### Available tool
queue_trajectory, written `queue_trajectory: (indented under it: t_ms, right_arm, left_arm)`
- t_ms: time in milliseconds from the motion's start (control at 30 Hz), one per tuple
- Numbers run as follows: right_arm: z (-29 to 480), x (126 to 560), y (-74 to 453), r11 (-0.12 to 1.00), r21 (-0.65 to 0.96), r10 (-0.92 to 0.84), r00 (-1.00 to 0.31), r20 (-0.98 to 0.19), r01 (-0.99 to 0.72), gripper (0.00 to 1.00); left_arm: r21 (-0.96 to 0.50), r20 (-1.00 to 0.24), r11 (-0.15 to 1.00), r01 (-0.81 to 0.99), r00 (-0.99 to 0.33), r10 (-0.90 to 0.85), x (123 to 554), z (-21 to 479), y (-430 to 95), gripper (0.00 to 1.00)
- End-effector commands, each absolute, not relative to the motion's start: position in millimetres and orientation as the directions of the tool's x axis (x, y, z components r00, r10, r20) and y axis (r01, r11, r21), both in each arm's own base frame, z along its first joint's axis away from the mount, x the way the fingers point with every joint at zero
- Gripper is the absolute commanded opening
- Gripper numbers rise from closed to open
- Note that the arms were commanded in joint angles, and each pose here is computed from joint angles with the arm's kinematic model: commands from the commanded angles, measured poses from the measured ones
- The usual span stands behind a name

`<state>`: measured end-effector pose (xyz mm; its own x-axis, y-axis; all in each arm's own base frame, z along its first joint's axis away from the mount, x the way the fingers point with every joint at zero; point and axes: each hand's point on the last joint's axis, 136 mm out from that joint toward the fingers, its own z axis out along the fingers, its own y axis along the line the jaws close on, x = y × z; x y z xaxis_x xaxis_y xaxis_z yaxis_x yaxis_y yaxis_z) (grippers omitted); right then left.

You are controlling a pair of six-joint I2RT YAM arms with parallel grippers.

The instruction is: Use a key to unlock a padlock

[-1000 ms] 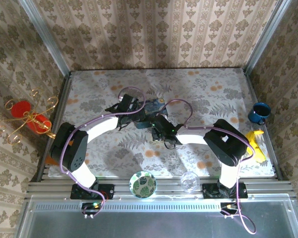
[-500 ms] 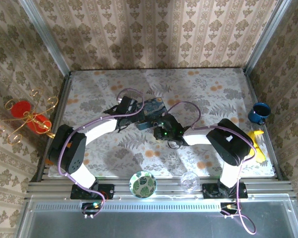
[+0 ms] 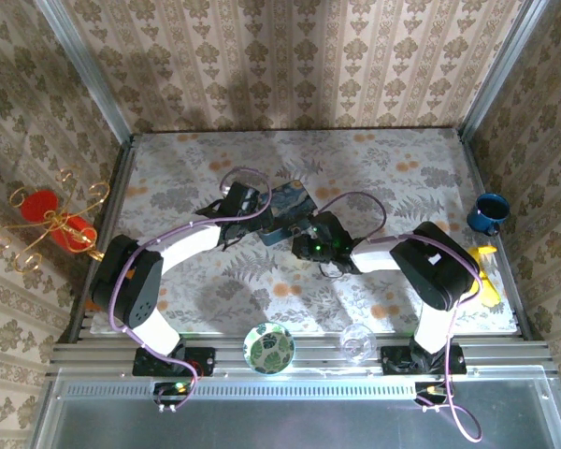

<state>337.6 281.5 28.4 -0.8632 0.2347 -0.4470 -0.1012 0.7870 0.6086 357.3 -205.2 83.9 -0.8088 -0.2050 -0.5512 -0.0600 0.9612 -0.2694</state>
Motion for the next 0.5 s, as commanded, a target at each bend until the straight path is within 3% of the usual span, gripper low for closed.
queue_trajectory:
  t_ms: [0, 267, 467]
  right_arm:
    - [44.1, 346.7, 283.5, 0.731, 0.673, 0.283, -0.845, -0.453, -0.116, 0.00]
    - [74.2, 342.0, 306.0, 0.550, 0.806, 0.276, -0.863, -0.424, -0.220, 0.00]
    - [79.6, 341.7, 300.9, 0.506, 0.837, 0.293, -0.872, -0.392, -0.206, 0.00]
  left_arm:
    - [-0.188, -0.486, 0.977, -0.097, -0.856, -0.178, 338.0, 58.9, -185.9, 1.00]
    - [-0.180, -0.487, 0.979, -0.093, -0.857, -0.171, 338.1, 58.8, -185.2, 1.00]
    - [-0.179, -0.489, 0.979, -0.093, -0.856, -0.170, 337.8, 59.5, -184.6, 1.00]
